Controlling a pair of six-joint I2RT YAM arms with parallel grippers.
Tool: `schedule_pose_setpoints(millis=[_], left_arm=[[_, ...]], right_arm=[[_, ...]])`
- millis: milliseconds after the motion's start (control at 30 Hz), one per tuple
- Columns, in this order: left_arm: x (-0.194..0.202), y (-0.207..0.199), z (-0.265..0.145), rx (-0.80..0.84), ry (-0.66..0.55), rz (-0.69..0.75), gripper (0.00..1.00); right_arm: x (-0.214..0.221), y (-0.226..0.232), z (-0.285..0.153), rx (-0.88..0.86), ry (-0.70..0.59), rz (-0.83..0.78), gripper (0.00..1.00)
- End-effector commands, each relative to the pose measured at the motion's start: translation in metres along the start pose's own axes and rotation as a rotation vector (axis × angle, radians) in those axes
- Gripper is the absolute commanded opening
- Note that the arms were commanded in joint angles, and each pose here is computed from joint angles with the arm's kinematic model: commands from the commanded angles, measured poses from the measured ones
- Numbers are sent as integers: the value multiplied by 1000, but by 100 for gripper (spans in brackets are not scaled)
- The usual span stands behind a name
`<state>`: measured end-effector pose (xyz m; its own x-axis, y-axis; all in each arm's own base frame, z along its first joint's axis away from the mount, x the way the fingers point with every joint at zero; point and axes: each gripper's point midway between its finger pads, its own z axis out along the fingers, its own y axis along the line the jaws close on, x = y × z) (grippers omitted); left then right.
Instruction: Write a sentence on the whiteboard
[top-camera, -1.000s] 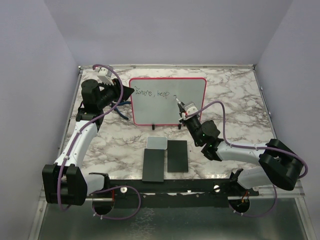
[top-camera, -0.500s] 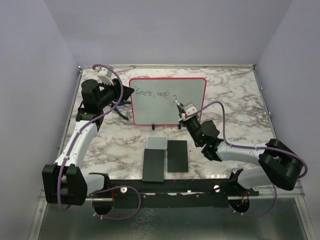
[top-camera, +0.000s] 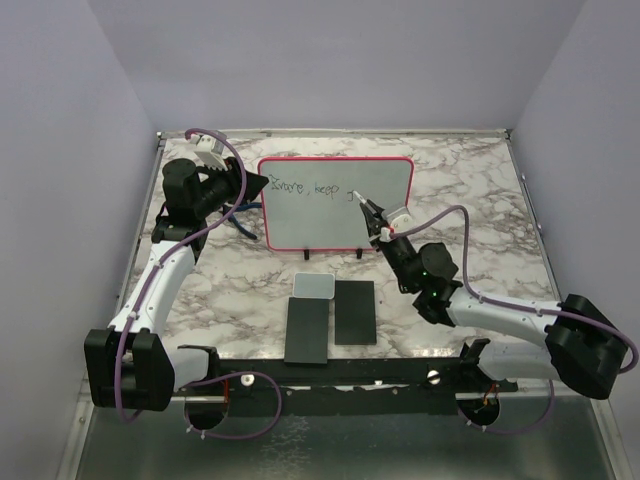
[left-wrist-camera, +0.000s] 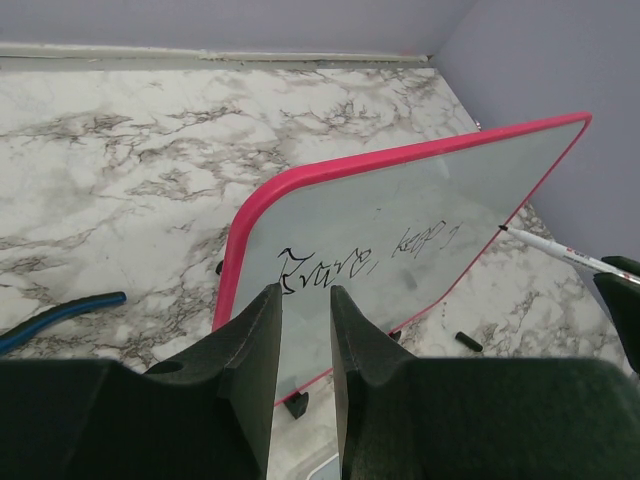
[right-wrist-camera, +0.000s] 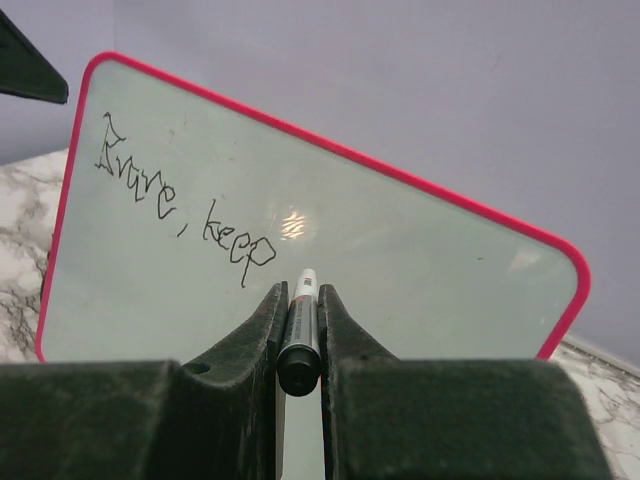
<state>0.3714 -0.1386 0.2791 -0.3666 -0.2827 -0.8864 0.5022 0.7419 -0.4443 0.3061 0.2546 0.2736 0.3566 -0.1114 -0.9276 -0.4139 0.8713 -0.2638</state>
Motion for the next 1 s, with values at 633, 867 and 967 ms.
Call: schedule_pose_setpoints(millis=[633, 867, 967], left_arm=[[3, -2, -4, -7, 3, 14, 27], [3, -2, -4, -8, 3, 14, 27], [3, -2, -4, -7, 4, 13, 27]], right_arm=[[19, -11, 1, 81, 64, -44, 1], [19, -11, 4, 84, 59, -54, 1], [18, -11, 6, 87, 55, -59, 1]])
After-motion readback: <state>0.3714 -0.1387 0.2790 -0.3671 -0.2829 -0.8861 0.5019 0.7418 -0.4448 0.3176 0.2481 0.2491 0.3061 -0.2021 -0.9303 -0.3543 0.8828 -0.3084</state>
